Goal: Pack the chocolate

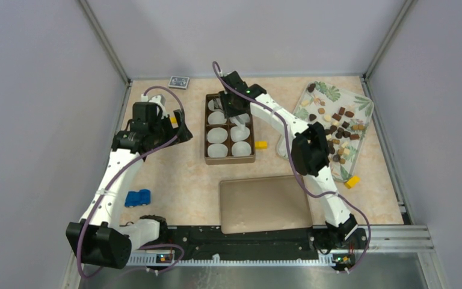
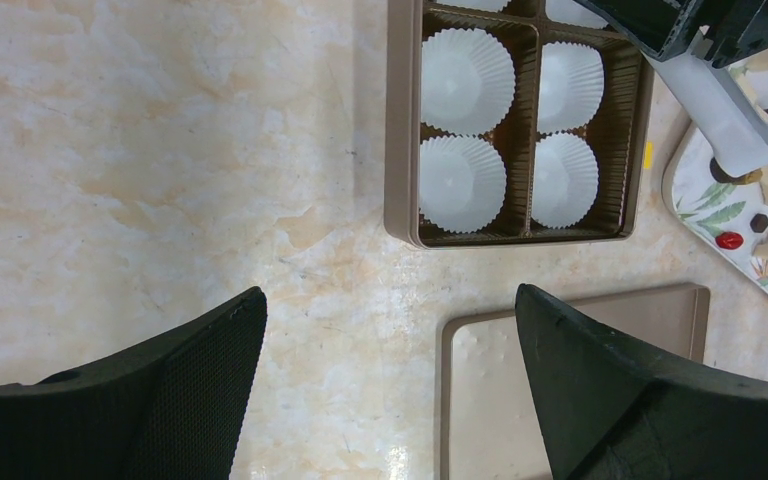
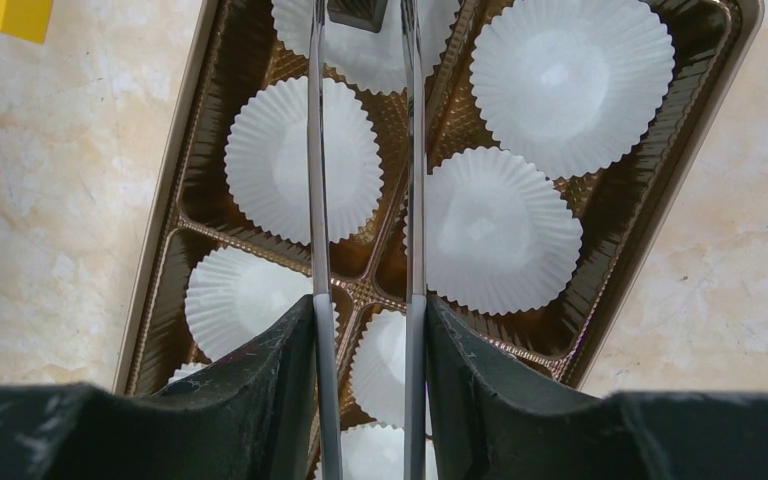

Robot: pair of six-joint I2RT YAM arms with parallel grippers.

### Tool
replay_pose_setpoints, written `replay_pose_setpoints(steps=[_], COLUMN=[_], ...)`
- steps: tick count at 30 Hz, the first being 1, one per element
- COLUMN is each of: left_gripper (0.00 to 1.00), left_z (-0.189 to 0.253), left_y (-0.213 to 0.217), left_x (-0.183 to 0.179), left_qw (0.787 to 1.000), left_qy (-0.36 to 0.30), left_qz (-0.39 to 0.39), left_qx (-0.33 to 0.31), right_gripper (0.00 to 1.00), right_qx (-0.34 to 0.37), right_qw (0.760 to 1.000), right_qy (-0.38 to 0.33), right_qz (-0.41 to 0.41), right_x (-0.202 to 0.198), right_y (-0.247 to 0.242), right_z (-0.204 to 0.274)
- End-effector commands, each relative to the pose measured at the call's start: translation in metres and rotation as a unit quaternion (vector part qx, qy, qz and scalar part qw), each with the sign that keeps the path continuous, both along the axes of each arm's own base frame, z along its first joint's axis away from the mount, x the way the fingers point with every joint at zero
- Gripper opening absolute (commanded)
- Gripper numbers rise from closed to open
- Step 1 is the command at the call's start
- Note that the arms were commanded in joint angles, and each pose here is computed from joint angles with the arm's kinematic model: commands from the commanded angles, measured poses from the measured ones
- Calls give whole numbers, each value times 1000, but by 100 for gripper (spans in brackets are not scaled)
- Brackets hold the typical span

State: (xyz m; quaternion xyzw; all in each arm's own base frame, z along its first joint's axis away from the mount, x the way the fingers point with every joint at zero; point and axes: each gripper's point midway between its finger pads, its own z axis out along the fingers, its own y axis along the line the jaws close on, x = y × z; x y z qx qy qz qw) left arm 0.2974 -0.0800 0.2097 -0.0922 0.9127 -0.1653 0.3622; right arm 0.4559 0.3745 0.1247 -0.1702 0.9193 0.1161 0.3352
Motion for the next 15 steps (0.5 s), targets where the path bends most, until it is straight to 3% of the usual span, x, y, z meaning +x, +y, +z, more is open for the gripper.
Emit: replay_pose_setpoints(steps=[1, 8, 15], left_gripper=[98, 98, 98], left_z=[6, 2, 8], left_y=[2, 3, 0], left_x=[-1, 0, 4], left_qw=[1000, 1000, 1000], left_qy=[-13, -11, -16], left_qz=[-1, -2, 2], left_qx=[2, 10, -4], right_gripper=[39, 37, 37], right_qx=[56, 73, 110], right_qw=[997, 995, 986], right_qy=[-53, -70, -128], right_qz=[0, 1, -10], right_x=[9, -4, -33], right_y=[13, 3, -29], right_z=[57, 90, 160])
